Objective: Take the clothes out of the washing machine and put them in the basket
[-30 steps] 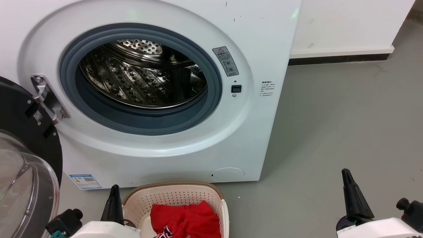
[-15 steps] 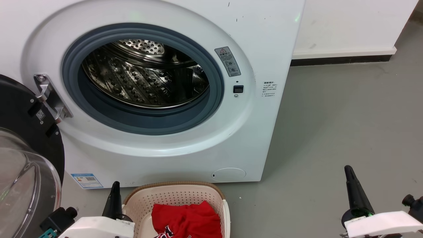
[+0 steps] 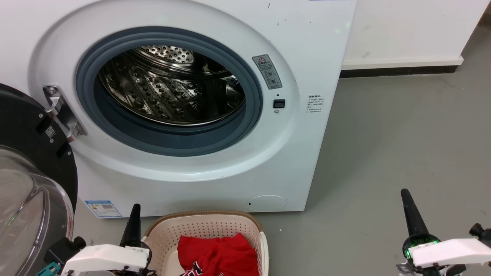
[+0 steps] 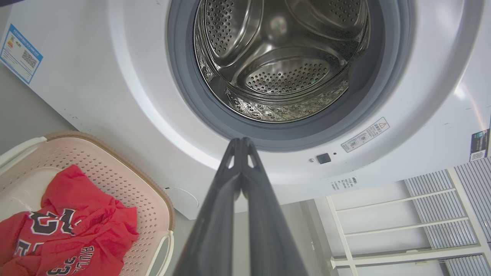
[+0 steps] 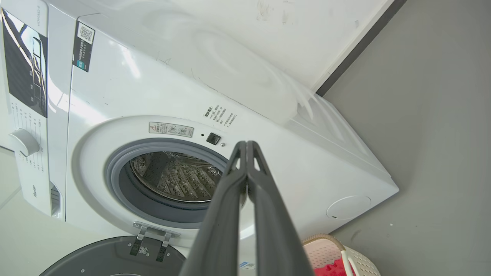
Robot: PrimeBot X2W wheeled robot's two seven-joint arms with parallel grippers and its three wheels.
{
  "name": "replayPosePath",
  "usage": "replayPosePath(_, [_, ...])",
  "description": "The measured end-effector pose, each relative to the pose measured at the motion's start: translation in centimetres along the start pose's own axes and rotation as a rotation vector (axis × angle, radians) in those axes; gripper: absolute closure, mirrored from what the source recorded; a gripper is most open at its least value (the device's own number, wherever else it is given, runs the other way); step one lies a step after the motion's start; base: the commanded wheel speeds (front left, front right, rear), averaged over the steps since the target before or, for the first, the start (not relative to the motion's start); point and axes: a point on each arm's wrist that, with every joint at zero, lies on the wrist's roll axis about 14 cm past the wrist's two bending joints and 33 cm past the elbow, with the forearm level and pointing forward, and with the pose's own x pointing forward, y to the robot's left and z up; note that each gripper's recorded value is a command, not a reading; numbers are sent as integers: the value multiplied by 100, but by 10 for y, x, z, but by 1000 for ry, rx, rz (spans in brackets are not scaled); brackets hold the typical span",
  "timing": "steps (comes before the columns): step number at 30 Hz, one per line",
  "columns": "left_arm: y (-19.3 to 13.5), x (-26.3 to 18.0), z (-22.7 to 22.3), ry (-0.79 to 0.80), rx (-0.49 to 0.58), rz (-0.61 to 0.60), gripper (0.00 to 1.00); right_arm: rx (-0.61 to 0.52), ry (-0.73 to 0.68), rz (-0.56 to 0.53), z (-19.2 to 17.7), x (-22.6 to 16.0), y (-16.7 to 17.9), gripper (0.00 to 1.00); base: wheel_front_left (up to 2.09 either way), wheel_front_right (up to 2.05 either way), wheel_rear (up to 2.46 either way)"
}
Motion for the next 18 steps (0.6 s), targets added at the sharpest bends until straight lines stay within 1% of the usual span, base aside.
replayPosePath(18, [-5, 4, 6, 3, -189, -28, 100, 186, 10, -8, 1, 10, -1, 100, 0, 0, 0])
